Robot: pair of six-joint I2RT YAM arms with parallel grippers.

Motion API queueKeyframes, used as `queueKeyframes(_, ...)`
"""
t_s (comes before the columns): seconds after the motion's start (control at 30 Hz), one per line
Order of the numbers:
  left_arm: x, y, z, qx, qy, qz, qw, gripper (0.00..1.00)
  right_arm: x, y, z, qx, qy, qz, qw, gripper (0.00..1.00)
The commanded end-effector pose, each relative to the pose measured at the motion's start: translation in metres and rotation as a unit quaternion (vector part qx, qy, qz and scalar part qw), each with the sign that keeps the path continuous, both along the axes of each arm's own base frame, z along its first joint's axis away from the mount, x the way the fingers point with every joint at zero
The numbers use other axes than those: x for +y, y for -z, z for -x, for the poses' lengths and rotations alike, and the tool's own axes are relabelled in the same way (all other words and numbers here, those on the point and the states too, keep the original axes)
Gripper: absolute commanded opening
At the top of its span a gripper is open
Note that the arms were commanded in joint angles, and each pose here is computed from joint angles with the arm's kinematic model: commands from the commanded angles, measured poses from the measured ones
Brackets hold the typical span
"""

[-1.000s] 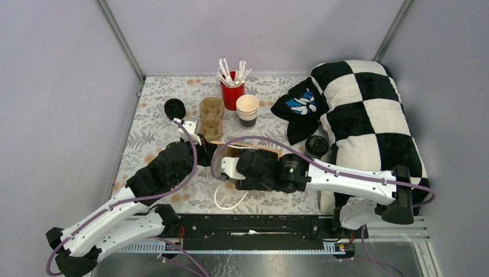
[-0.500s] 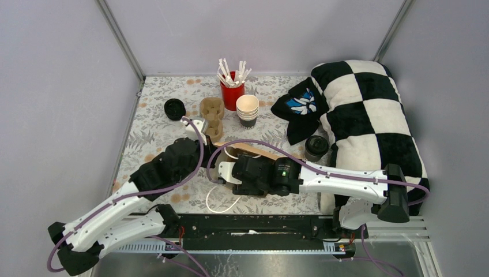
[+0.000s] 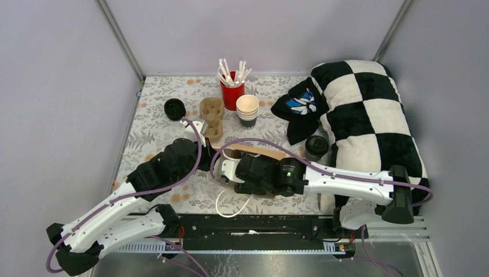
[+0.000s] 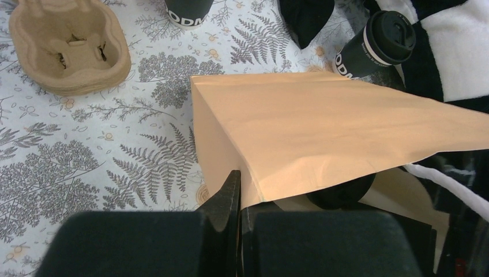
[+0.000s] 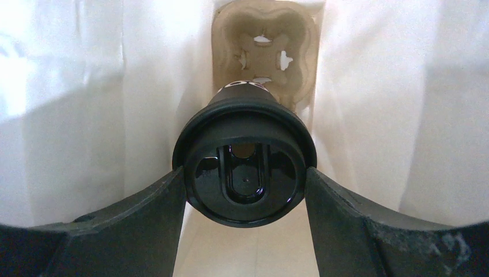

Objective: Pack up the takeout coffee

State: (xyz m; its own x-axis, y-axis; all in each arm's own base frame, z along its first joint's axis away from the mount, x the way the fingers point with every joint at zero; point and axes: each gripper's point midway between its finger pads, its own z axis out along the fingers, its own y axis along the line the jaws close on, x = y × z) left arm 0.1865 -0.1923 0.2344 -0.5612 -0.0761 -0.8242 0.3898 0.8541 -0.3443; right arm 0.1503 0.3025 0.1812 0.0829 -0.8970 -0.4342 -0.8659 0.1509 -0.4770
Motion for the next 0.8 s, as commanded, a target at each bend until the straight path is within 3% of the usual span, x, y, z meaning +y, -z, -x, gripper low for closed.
queueKeyframes(0.0, -0.002, -0.019, -0.003, -0.007, -0.011, 0.020, 1.000, 0.00, -0.007, -0.022, 0.007, -0.002, -0.016, -0.040, 0.999, 0.31)
queueKeyframes(0.3, -0.004, -0.030, -0.010, -0.021, -0.019, 0.024, 0.999, 0.00, -0.025, -0.006, 0.013, -0.022, -0.115, 0.018, 0.993, 0.31)
queueKeyframes(0.57, -0.014, -0.032, -0.006, -0.022, 0.005, 0.044, 0.999, 0.00, -0.011, 0.001, -0.008, -0.061, -0.103, 0.060, 0.991, 0.31)
queueKeyframes(0.77, -0.012, -0.026, 0.000, -0.018, 0.012, 0.049, 0.999, 0.00, 0.004, -0.004, -0.025, -0.063, -0.071, 0.050, 0.994, 0.31)
